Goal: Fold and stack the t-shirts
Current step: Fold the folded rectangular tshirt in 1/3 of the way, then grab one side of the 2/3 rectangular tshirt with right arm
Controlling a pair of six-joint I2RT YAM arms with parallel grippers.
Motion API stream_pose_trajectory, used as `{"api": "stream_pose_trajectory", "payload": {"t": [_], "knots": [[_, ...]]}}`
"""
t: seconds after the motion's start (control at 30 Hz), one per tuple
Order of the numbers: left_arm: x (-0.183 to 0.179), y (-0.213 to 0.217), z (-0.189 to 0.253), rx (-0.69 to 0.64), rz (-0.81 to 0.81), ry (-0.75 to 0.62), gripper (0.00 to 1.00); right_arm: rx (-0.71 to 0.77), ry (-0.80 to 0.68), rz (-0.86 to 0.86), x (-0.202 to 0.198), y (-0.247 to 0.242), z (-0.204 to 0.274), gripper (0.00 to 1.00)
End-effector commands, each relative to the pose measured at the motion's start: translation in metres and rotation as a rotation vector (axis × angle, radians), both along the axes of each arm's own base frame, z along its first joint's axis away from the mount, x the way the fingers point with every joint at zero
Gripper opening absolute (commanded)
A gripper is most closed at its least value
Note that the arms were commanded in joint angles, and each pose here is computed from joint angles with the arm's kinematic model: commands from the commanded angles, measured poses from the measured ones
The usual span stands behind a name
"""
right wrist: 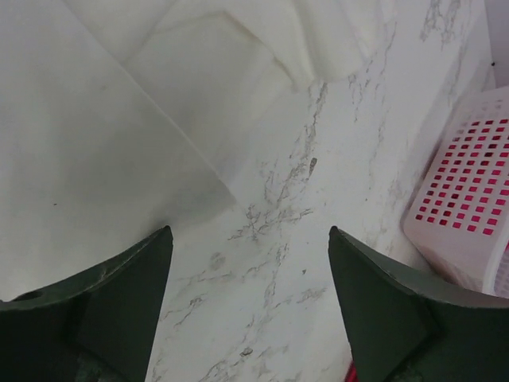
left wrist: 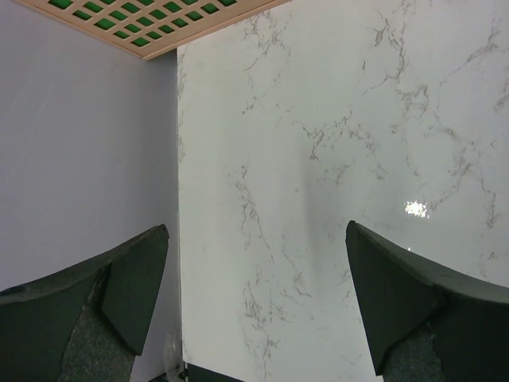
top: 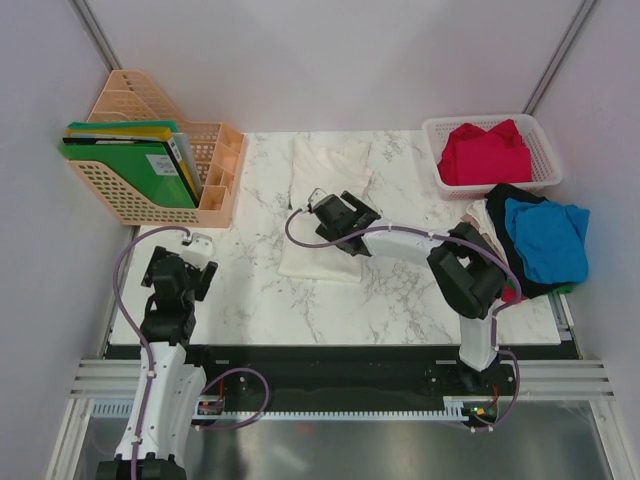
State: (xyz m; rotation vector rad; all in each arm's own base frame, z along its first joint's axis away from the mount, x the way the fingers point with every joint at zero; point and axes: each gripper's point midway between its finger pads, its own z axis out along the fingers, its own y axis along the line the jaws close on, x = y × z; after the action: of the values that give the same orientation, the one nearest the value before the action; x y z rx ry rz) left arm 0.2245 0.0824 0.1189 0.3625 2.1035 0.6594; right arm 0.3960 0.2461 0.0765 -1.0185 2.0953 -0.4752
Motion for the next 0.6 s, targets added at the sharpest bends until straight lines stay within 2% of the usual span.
{"api": "stream_pose_trajectory", "payload": {"t": [0.0, 0.17, 0.33, 0.43, 0.47, 0.53, 0.57], "knots": [[0.002, -0.003, 0.004, -0.036, 0.002, -0.019, 1.0, -0.011, -0.179, -0.103, 0.011, -0.012, 0.039, 0.87], [0.002, -0.004, 0.004, -0.037, -0.002, -0.021, 1.0, -0.025, -0.209, -0.132, 0.007, -0.018, 0.04, 0.87], [0.002, -0.004, 0.002, -0.04, -0.004, -0.016, 1.0, 0.124, -0.27, -0.108, -0.005, -0.02, 0.093, 0.88], [0.003, -0.005, 0.003, -0.04, -0.006, -0.019, 1.0, 0.247, -0.059, 0.157, -0.046, 0.009, 0.094, 0.88], [0.003, -0.005, 0.003, -0.04, -0.006, -0.019, 1.0, 0.356, 0.092, 0.337, -0.076, 0.04, 0.089, 0.89], [0.003, -0.005, 0.003, -0.039, -0.006, -0.019, 1.0, 0.391, 0.295, 0.444, -0.121, 0.043, 0.082, 0.9], [0.002, -0.004, 0.003, -0.037, -0.003, -0.019, 1.0, 0.436, 0.498, 0.577, -0.165, 0.054, 0.077, 0.91]]}}
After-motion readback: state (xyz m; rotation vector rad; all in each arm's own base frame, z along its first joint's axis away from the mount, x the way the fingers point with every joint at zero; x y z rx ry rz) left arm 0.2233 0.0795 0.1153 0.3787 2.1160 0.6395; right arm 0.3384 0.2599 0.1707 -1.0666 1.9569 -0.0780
